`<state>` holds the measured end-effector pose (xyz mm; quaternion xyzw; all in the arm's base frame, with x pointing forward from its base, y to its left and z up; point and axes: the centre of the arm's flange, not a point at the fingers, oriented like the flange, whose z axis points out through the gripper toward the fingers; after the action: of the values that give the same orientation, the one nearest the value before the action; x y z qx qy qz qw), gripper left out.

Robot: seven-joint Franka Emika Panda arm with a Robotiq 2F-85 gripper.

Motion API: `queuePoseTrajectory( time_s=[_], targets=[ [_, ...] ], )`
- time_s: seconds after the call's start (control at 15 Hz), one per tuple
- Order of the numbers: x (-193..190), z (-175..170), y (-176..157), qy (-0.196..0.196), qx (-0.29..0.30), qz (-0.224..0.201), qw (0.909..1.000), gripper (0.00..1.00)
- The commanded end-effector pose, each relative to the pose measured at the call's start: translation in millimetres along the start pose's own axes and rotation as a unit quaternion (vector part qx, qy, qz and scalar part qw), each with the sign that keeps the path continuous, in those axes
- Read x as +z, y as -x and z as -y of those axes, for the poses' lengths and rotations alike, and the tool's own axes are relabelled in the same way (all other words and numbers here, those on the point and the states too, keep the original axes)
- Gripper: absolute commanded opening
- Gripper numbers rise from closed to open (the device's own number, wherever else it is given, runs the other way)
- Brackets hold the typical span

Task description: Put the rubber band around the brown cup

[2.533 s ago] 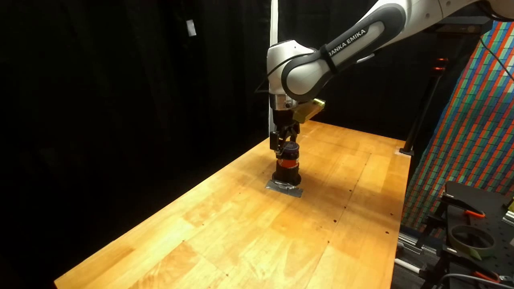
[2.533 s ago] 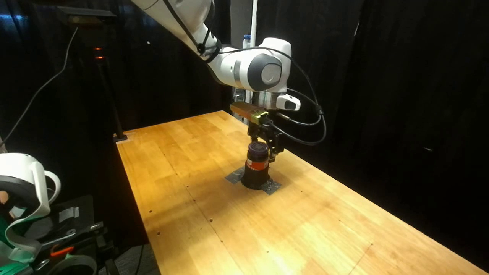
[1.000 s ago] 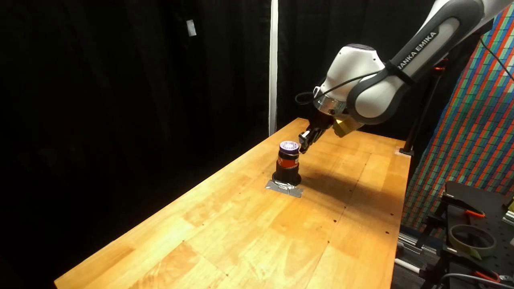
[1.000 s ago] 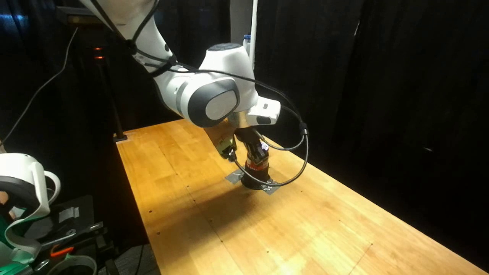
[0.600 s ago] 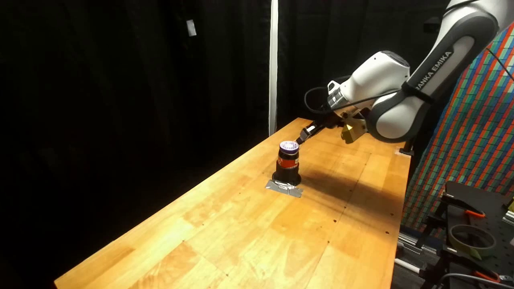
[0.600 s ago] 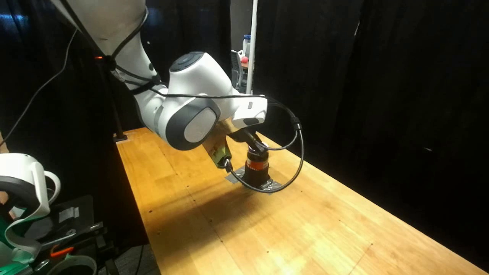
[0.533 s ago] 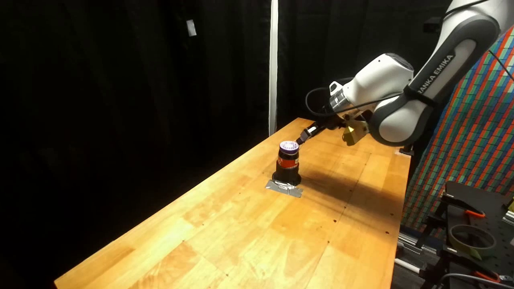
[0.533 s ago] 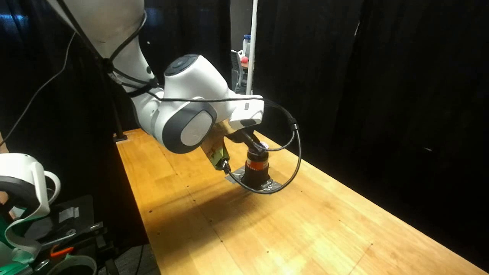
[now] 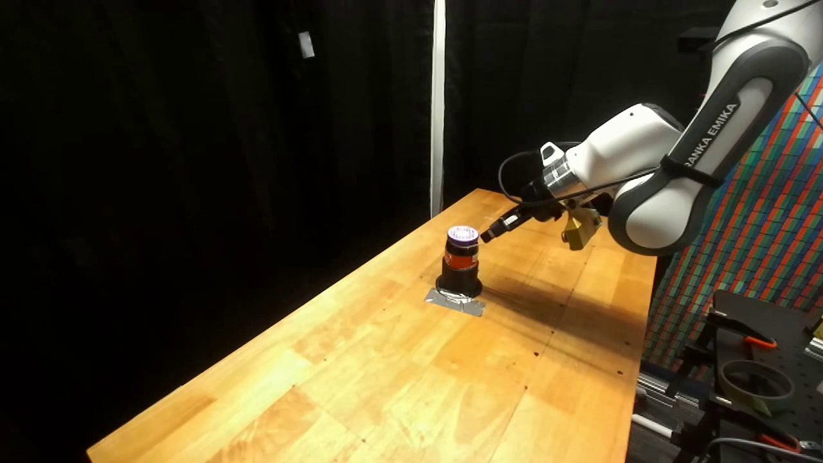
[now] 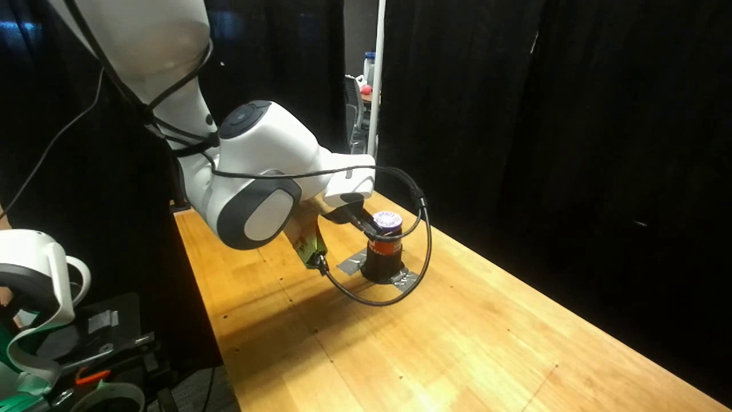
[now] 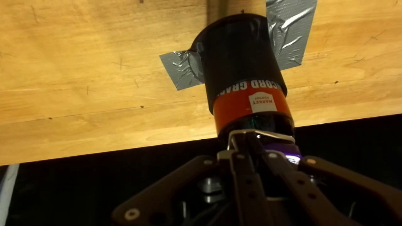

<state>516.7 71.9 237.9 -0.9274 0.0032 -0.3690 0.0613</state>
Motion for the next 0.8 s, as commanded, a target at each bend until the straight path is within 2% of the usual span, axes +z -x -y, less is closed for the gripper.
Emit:
queuePoseTrajectory(
  time_s=[0.0,0.27,0.4,0.47,0.6,0.73],
  targets=[
    [-11,-9,8,-0.024,0.002,-0.04,0.9989,0.07],
    [-15,-15,12,-0.039,0.002,-0.085,0.9956,0.07],
    [-15,-18,14,-0.046,-0.001,-0.096,0.9943,0.13],
    [-13,-20,15,-0.052,-0.003,-0.098,0.9938,0.38],
    [-13,-21,16,-0.057,-0.005,-0.098,0.9935,0.39],
    [-13,-23,14,-0.066,-0.003,-0.065,0.9957,0.53]
  ],
)
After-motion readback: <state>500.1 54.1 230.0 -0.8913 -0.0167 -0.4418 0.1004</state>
